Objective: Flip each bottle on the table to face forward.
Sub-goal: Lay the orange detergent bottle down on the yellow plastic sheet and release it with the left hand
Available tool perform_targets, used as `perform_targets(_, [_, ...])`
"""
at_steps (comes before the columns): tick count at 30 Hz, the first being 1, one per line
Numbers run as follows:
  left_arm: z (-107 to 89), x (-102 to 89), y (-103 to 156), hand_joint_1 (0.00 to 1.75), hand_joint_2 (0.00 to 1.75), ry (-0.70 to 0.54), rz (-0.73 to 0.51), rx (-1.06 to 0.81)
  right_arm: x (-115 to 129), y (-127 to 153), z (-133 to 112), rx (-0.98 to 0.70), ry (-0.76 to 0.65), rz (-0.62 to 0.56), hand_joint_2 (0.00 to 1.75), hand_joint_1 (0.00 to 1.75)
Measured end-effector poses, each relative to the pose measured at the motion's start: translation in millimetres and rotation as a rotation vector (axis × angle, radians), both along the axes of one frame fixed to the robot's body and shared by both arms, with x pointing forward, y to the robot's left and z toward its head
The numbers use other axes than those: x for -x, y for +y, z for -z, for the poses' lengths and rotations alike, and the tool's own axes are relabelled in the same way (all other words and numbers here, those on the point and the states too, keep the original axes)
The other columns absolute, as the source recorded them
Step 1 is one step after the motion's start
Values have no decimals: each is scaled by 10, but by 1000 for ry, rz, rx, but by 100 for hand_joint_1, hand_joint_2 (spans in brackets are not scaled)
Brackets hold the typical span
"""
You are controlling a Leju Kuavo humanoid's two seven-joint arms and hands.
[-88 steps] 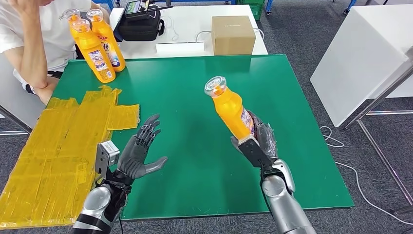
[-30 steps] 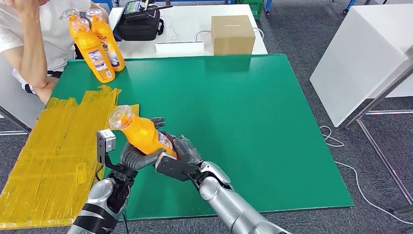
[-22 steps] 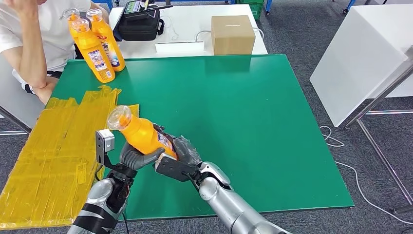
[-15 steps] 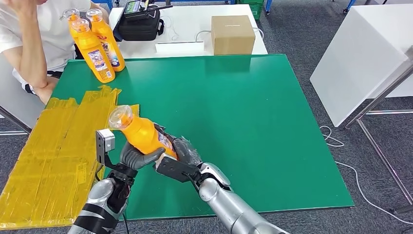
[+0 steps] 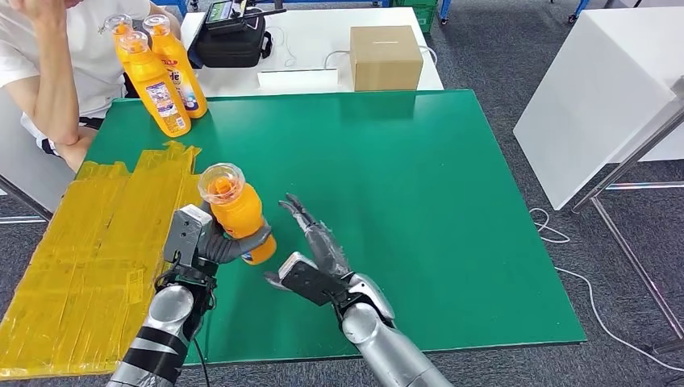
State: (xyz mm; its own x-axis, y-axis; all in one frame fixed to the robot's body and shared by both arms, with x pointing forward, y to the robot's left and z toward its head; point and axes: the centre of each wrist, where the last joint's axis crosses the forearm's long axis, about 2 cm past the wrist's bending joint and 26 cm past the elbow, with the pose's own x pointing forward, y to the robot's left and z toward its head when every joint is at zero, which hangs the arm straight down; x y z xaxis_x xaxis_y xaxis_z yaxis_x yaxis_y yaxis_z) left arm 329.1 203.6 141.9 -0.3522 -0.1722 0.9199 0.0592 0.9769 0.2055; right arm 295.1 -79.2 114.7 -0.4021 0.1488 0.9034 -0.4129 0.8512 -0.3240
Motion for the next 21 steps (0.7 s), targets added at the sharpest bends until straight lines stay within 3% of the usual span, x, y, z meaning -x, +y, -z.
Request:
perform_targets(5, [-195,-179,203,175,175,-251,-362,-648,9,-228,-188,-80,-71,87,175,0])
perform_targets(11, [-190,-384,520,175,175,-347,-531,-1192,42,-492,-326,-148,-127,185,175,0])
perform_targets(16, [-110,-469,742,175,175,-320,-552,-1321,57,-622,-373,-159,-154,219,175,0])
perform_targets(21, [-63,-588,846,175,175,-153,-530,-1451,71,-699,-394,-166,-170,250,175,0])
